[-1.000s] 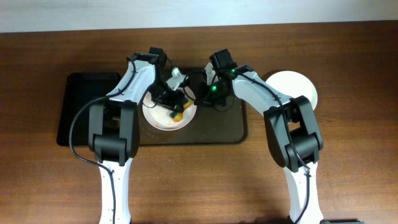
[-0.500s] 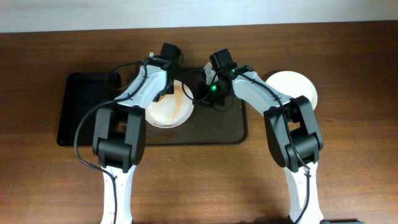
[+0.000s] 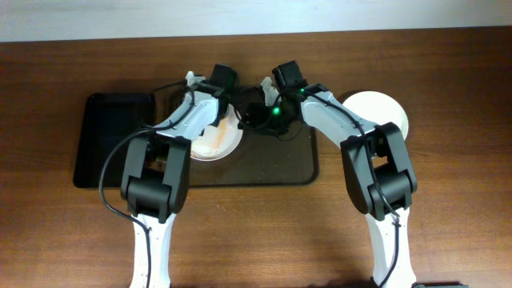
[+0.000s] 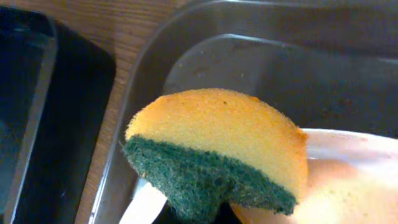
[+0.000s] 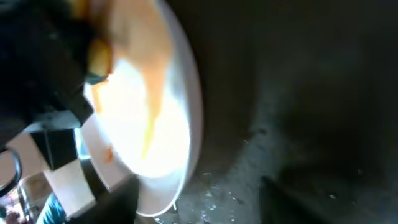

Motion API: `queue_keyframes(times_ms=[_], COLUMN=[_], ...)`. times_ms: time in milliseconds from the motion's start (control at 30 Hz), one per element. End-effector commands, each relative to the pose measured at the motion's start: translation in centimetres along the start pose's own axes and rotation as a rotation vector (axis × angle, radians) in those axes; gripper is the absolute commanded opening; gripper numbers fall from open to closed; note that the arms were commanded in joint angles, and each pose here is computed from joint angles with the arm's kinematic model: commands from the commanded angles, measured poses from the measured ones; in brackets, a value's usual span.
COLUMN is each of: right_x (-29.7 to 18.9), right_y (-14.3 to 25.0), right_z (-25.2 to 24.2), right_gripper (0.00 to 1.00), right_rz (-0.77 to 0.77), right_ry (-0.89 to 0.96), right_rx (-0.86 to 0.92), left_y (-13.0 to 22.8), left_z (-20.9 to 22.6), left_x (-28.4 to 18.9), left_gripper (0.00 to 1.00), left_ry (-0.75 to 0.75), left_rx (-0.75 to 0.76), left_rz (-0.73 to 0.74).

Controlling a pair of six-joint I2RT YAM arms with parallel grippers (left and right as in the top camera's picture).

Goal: Clean dirty plates on tray and stack at the side
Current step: 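Hold the plate rim with the right gripper and scrub it with the sponge, then lift the plate with the right gripper and place it on the stack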

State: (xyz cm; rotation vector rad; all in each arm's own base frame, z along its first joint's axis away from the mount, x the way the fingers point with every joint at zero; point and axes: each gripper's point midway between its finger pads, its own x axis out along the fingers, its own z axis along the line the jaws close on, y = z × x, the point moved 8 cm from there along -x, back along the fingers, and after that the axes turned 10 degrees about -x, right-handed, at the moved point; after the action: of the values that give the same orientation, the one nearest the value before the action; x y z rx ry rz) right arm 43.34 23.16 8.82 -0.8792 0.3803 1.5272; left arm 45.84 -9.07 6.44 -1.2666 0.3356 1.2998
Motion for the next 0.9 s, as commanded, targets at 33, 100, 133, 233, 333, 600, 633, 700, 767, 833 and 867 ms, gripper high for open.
queue_keyframes(times_ms=[33, 100, 133, 233, 333, 600, 633, 700, 767, 833, 867], right_x=[0.9, 1.6, 1.9, 2.8, 3.2, -1.0, -3.3, -7.0, -8.5, -10.4, -10.9], right_y=[0.2, 0.0, -0.1, 0.1, 0.2, 0.5, 0.2, 0.0, 0.0, 0.0, 0.1], right_z=[0.0, 0.4, 0.6, 1.0, 1.2, 1.5, 1.8, 2.8, 3.3, 3.8, 4.0], right_gripper=[0.74, 0.69, 0.65, 0.57, 0.43, 0.04, 0.04, 0.04, 0.04, 0.04, 0.04], right_rz=[-0.006, -0.034, -0.049, -0.079, -0.104, -0.105, -0.147, -0.204, -0.232, -0.268, -0.276], right_ry=[0.055, 0.131, 0.159, 0.262, 0.333, 0.474, 0.572, 0.723, 0.779, 0.856, 0.868], right_rx=[-0.045, -0.024, -0.009, 0.015, 0.026, 0.045, 0.024, -0.024, -0.040, -0.042, -0.043], left_y=[6.4, 4.5, 3.6, -0.6, -3.8, -5.5, -5.6, -5.7, -5.7, -5.8, -5.8], left_z=[0.2, 1.9, 2.9, 5.9, 7.8, 10.0, 9.9, 9.9, 9.9, 9.8, 9.8], left_x=[4.9, 4.2, 3.7, -0.1, -4.5, -6.4, -6.4, -6.4, -6.4, -6.4, -6.4], left_gripper=[0.00, 0.00, 0.00, 0.01, 0.07, 0.17, 0.17, 0.17, 0.17, 0.17, 0.17], left_ry=[0.283, 0.346, 0.356, 0.404, 0.459, 0.394, 0.395, 0.399, 0.399, 0.401, 0.401], left_rx=[0.084, 0.015, -0.010, -0.068, -0.092, -0.119, -0.121, -0.123, -0.124, -0.124, -0.125], left_rz=[0.490, 0.530, 0.531, 0.460, 0.351, 0.231, 0.227, 0.220, 0.220, 0.217, 0.216])
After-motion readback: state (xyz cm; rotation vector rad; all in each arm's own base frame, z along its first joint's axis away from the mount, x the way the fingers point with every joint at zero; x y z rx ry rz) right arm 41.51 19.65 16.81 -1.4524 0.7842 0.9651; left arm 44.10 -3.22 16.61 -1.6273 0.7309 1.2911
